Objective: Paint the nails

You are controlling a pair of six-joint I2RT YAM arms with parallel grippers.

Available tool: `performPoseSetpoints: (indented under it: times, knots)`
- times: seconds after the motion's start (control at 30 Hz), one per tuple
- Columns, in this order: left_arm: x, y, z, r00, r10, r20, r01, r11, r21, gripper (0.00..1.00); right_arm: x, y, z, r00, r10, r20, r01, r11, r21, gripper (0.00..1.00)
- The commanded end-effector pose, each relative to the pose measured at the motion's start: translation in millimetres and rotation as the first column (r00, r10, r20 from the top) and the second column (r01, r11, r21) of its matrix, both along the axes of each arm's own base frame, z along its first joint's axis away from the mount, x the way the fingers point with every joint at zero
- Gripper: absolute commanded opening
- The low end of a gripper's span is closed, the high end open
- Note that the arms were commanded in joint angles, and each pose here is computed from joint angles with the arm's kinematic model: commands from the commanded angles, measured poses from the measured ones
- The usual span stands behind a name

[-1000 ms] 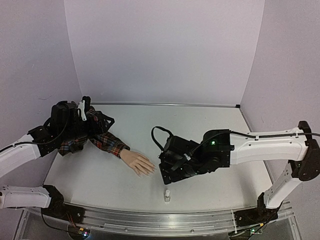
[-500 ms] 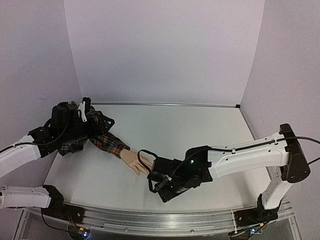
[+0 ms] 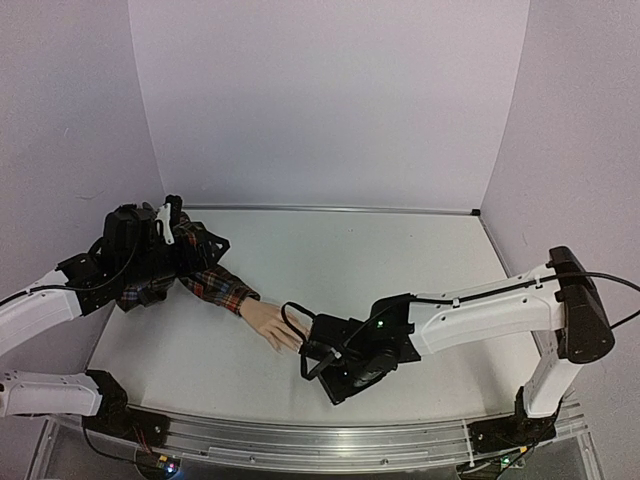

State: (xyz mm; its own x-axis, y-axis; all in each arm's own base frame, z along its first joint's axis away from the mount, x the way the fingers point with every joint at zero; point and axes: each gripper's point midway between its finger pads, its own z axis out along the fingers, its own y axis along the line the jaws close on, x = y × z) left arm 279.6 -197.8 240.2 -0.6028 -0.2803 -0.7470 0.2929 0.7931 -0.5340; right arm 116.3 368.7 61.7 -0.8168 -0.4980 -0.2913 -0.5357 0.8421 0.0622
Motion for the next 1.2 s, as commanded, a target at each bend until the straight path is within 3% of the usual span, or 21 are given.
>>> performPoseSetpoints:
  times: [0.0,0.27,0.5,0.9,1.17]
  knots:
    - [2.7,-3.1,12.2,1.000,0.004,0.021,-0.004,1.000,-0.022,1.00,3.2,-2.8,-1.6,1.000,0.008,-0.024,-0.008,1.000,0.000,0.49]
    - [3.6,-4.4,11.5,1.000,0.002,0.019,-0.001,1.000,-0.015,1.00,-4.0,10.2,-2.0,0.995,0.051,-0.082,-0.051,0.999,0.009,0.41]
    - [3.2,-3.8,10.4,1.000,0.002,0.018,-0.002,1.000,-0.008,1.00,1.4,10.1,-1.1,0.997,0.057,-0.055,-0.058,0.998,-0.020,0.40]
    - [1.0,-2.4,9.8,1.000,0.002,0.017,-0.002,1.000,-0.005,1.00,5.9,9.8,2.8,0.997,0.065,-0.033,-0.066,0.997,-0.044,0.26]
    - [0.0,-1.8,8.6,1.000,0.003,0.015,-0.003,1.000,-0.008,1.00,5.9,7.7,-2.1,0.997,0.068,-0.035,-0.070,0.996,-0.063,0.29]
